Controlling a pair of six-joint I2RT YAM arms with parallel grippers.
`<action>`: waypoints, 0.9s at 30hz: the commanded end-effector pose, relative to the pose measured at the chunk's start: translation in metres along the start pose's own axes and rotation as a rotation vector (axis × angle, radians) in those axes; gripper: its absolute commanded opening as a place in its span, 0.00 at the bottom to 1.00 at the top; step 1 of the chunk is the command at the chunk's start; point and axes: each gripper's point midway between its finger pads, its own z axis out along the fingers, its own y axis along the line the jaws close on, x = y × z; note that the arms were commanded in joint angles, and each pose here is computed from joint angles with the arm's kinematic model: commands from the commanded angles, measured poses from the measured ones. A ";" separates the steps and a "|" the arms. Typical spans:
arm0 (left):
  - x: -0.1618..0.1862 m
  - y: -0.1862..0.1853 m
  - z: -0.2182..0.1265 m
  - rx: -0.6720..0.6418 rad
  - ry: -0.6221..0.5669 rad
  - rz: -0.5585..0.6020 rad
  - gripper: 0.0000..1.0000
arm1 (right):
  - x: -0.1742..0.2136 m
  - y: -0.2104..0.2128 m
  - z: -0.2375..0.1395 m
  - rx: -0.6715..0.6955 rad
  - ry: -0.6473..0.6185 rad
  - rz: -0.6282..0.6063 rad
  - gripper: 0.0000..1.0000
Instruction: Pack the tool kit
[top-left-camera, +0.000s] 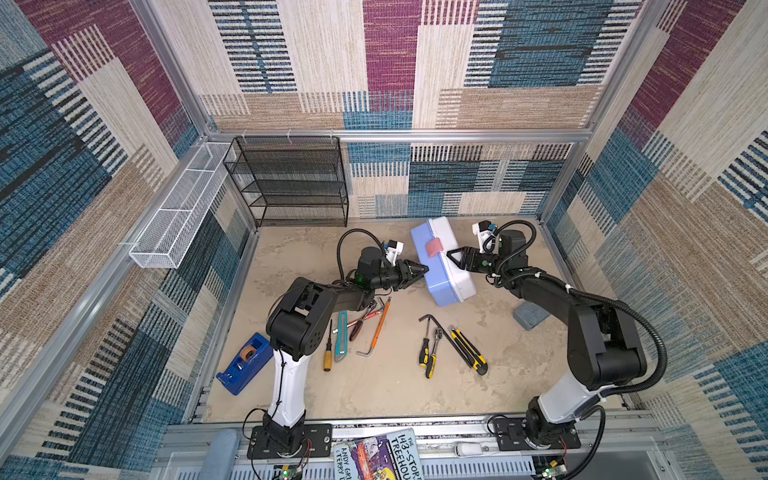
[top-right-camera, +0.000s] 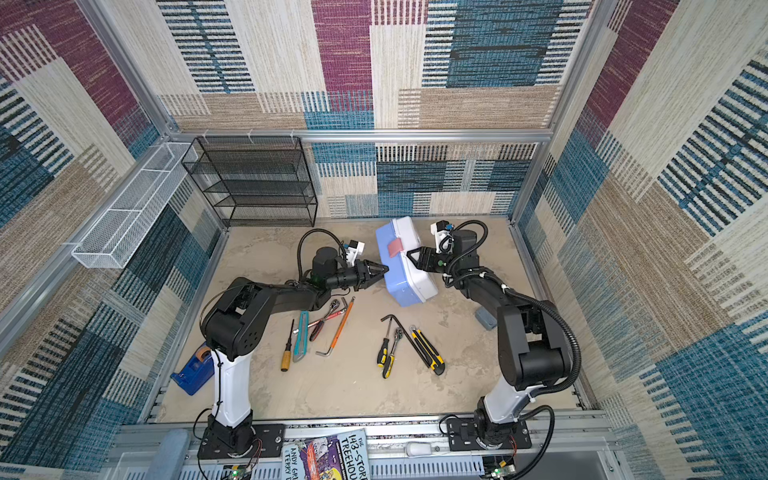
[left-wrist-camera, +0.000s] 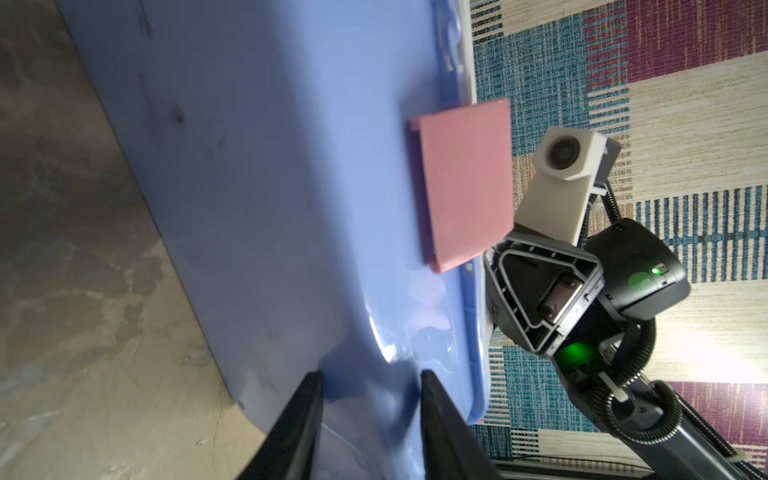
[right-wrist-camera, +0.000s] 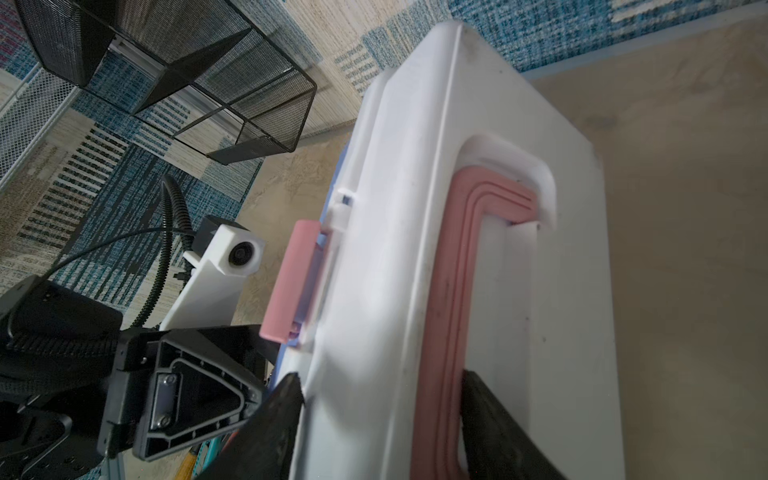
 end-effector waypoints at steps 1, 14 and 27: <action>0.016 0.043 0.000 -0.121 0.026 -0.079 0.41 | 0.004 0.032 0.004 -0.095 0.041 -0.027 0.62; 0.013 0.071 -0.043 -0.170 -0.037 -0.132 0.41 | 0.018 0.029 0.003 -0.009 0.044 -0.051 0.62; 0.021 0.048 -0.064 -0.290 -0.021 -0.021 0.50 | -0.022 -0.010 -0.003 0.295 0.018 -0.304 0.88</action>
